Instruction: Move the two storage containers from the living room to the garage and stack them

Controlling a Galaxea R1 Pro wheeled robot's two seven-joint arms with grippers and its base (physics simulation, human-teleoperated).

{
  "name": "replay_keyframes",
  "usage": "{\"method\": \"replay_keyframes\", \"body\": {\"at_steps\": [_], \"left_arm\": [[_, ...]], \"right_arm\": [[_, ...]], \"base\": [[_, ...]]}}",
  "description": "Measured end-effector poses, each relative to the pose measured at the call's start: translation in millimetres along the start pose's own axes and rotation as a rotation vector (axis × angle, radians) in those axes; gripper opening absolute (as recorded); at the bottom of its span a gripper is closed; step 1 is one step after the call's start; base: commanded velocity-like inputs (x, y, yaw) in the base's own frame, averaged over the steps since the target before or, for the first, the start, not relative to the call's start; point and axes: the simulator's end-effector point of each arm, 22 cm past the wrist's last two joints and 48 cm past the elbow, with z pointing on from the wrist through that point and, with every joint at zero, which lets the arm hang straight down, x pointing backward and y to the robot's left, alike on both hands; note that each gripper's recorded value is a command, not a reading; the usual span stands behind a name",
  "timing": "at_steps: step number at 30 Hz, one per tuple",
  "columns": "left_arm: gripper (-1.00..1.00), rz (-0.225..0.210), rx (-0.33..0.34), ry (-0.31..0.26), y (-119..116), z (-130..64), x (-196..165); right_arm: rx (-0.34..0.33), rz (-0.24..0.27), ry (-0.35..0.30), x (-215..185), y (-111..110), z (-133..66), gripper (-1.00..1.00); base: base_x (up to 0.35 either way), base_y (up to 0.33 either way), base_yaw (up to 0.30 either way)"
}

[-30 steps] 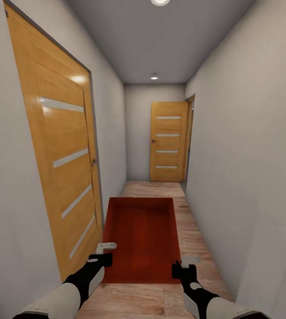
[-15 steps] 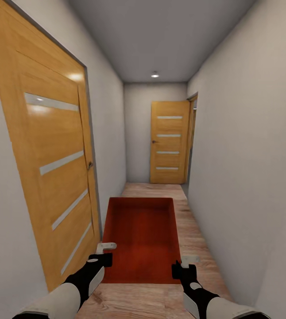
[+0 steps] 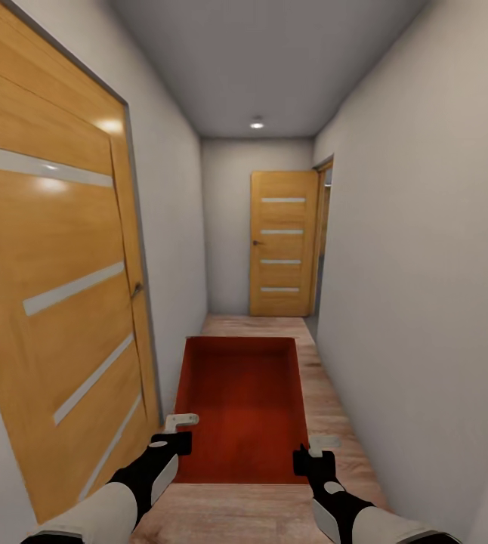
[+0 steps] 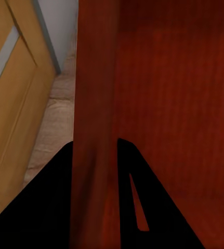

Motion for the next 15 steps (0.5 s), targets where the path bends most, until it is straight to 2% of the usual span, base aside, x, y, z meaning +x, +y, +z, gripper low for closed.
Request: {"method": "replay_keyframes", "body": {"at_steps": [5,15], "left_arm": [[-1.0,0.0,0.0,0.0,-0.2,0.0,0.0],[-1.0,0.0,0.0,0.001,0.3,0.0,0.2]], "right_arm": [[0.0,0.0,0.0,0.0,-0.1,0.0,-1.0],[0.0,0.0,0.001,0.1,0.3,0.0,-1.0]], "base": [[0.324,0.0,-0.158],[0.324,0.0,-0.011]]}}
